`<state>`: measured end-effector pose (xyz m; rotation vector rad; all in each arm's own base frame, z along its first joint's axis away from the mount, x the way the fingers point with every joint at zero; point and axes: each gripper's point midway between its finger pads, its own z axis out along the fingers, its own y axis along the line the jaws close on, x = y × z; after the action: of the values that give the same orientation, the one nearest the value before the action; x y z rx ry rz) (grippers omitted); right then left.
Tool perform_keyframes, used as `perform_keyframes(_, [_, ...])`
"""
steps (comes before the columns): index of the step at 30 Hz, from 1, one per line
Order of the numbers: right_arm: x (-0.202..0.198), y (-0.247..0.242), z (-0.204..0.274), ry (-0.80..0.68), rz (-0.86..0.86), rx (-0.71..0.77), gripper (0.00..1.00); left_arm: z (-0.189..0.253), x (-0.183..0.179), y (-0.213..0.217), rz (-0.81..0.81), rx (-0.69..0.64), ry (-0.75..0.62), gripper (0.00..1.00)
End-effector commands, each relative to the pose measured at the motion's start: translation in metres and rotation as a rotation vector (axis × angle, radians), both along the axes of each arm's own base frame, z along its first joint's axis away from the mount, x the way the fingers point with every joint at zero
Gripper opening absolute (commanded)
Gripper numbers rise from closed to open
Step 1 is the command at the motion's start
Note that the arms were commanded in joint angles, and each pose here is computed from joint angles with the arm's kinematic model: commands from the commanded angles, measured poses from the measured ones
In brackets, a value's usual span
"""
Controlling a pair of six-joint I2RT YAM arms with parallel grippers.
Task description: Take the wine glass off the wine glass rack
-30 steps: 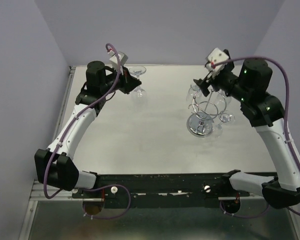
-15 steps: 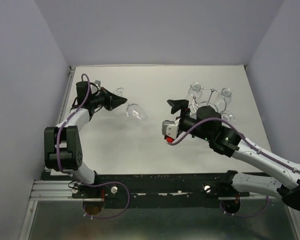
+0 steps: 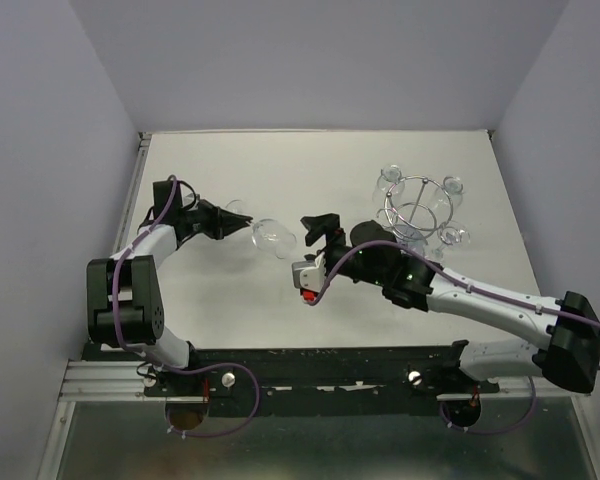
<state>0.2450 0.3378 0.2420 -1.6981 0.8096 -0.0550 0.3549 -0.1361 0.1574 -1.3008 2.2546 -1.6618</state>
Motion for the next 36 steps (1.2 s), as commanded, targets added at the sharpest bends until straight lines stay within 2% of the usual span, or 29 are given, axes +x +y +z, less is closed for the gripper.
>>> perform_keyframes(1, [-0.001, 0.016, 0.002, -0.028, 0.047, 0.029, 1.00, 0.019, -0.009, -0.002, -0.003, -0.040, 0.051, 0.00])
perform_keyframes(10, [0.002, 0.035, -0.024, -0.081, 0.112, -0.028, 1.00, 0.017, -0.011, -0.002, -0.002, -0.032, 0.074, 0.00])
perform_keyframes(15, [0.008, 0.047, -0.031, -0.095, 0.098, -0.009, 1.00, 0.017, -0.012, -0.002, 0.002, -0.028, 0.085, 0.00])
perform_keyframes(24, [0.009, 0.066, -0.032, -0.206, 0.137, 0.017, 0.93, 0.004, -0.023, -0.001, 0.002, -0.009, 0.138, 0.00])
perform_keyframes(36, [0.000, 0.073, -0.035, -0.218, 0.209, 0.002, 0.83, 0.005, -0.022, -0.001, 0.006, -0.004, 0.137, 0.00])
